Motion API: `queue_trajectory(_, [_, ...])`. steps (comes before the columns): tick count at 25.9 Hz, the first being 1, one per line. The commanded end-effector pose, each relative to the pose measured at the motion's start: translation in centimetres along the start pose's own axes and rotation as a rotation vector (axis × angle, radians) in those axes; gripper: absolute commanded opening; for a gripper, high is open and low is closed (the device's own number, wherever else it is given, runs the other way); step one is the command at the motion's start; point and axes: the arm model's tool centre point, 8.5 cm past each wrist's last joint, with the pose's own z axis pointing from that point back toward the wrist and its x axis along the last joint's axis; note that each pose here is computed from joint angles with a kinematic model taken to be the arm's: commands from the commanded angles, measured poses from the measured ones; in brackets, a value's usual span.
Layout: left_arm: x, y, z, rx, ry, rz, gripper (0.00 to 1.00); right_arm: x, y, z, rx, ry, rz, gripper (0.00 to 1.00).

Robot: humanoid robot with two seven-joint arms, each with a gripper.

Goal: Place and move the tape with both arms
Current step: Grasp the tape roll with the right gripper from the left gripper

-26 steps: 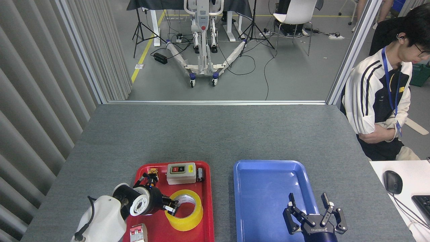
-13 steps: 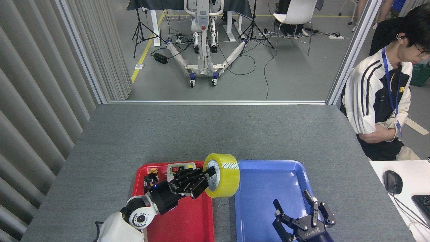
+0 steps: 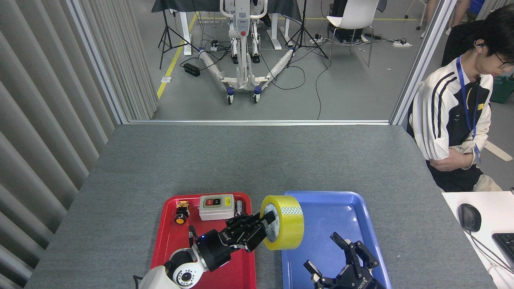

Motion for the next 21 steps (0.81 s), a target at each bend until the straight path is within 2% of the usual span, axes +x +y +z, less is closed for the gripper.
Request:
queue_trajectory(1, [1.4,-0.8,-0.9,-0.037,-0.049,-0.014,0.00,1.0,0.1,-1.3,-0.016,-0.030,-0.012,1.00])
queue_trajectory(6, [2.2,-1.8,-1.4,-0.068,-0.076,-0.013,0.00,3.4,1.1,-2.6,0.005,-0.099,-0.029,1.00])
queue_trajectory(8, [2.5,-2.1,-1.6,-0.078,-0.086,-0.013,0.00,3.8,1.2,-2.7,0.008,-0.107,-0.032,0.94])
queue_trajectory(12, [2.5,-2.3,-1.8,-0.083,-0.087,-0.011,0.00,4.0,1.3,-2.5,0.015,-0.115,-0.034,0.56])
queue_trajectory(15, [2.6,-2.2,-1.9,-0.079,-0.089,-0.010,0.00,3.8,1.3,-2.4,0.017,-0.114,-0.031,0.31])
queue_trajectory(16, [2.6,-2.2,-1.9,-0.074,-0.090,-0.008,0.08,3.7,1.3,-2.4,0.018,-0.112,-0.029,0.22])
queue_trajectory(18, [2.5,-2.0,-1.9,-0.064,-0.086,-0.005,0.54,3.5,1.3,-2.3,0.019,-0.108,-0.026,0.14])
queue_trajectory(20, [2.3,-1.0,-1.8,-0.006,-0.077,-0.006,0.99,3.5,1.3,-2.2,0.021,-0.104,-0.027,0.08])
queue_trajectory(21, [1.9,-0.2,-1.4,0.047,-0.064,-0.001,1.00,3.5,1.3,-2.1,0.021,-0.102,-0.027,0.06])
